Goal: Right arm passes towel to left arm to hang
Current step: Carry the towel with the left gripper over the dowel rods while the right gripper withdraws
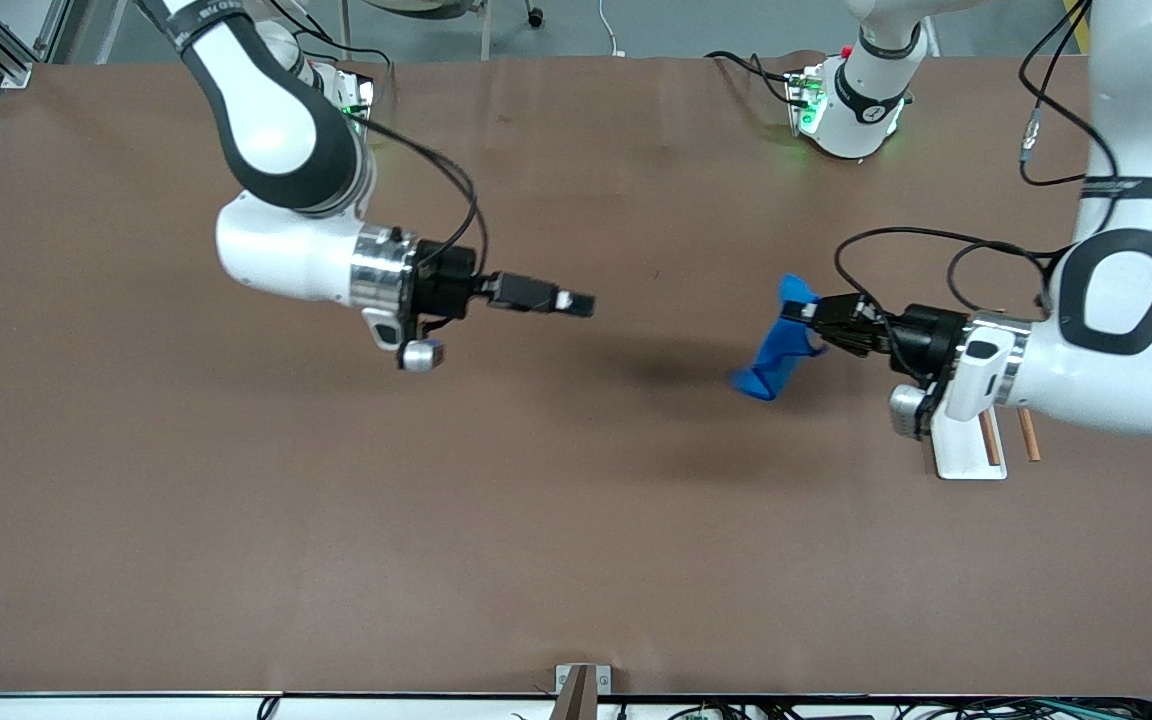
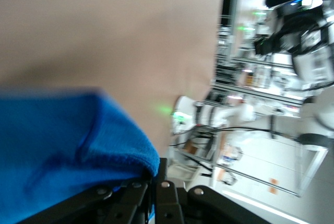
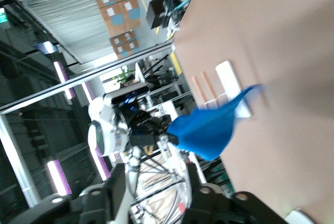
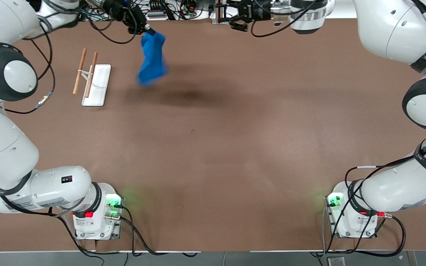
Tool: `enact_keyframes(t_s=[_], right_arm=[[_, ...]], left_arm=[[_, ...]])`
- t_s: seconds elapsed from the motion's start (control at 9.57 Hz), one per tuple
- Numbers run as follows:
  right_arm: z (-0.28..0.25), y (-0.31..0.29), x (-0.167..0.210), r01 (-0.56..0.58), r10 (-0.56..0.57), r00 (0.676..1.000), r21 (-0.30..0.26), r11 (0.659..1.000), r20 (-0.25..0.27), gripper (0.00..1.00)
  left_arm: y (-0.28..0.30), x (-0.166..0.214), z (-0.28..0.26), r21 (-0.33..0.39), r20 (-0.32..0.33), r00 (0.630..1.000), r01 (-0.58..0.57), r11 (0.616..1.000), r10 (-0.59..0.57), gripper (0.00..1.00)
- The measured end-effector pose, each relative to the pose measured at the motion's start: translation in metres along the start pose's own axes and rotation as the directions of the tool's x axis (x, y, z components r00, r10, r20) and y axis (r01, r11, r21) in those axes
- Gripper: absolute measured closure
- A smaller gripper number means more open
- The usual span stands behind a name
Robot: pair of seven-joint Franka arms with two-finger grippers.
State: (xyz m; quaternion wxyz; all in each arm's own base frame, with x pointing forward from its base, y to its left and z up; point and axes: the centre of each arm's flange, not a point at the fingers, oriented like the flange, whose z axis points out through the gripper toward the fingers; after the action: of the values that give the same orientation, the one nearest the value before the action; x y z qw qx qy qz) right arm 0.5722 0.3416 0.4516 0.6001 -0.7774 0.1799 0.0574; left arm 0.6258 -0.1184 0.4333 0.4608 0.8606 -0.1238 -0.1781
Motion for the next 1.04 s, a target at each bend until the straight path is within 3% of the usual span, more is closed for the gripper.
enact_keyframes(t_s=[0.21,0.31,0.52,0.73,0.94,1.04], right_arm=[[-0.041,0.028,0.036,0.058,-0.066,0.997,-0.141,0.988,-0.05,0.07],[-0.063,0.042,0.052,0.081,-0.094,0.994,-0.21,0.974,-0.055,0.0],[-0.118,0.064,0.085,0.135,-0.169,0.984,-0.369,0.919,-0.06,0.0],[-0.174,0.084,0.113,0.173,-0.247,0.967,-0.553,0.815,-0.061,0.0],[-0.223,0.09,0.128,0.198,-0.333,0.942,-0.725,0.659,-0.046,0.0],[-0.251,0.085,0.129,0.197,-0.362,0.932,-0.789,0.582,-0.035,0.0]], left_arm=[[-0.016,-0.014,-0.019,0.244,0.014,0.996,0.082,0.966,-0.088,0.98],[-0.024,-0.018,-0.03,0.328,-0.008,0.992,0.123,0.937,-0.128,0.98],[-0.053,-0.022,-0.064,0.431,-0.145,0.963,0.269,0.861,-0.228,0.98],[-0.083,-0.034,-0.098,0.537,-0.231,0.936,0.35,0.767,-0.265,0.98],[-0.114,-0.056,-0.137,0.631,-0.258,0.928,0.373,0.68,-0.269,0.98],[-0.128,-0.066,-0.156,0.679,-0.246,0.943,0.334,0.654,-0.226,0.98]])
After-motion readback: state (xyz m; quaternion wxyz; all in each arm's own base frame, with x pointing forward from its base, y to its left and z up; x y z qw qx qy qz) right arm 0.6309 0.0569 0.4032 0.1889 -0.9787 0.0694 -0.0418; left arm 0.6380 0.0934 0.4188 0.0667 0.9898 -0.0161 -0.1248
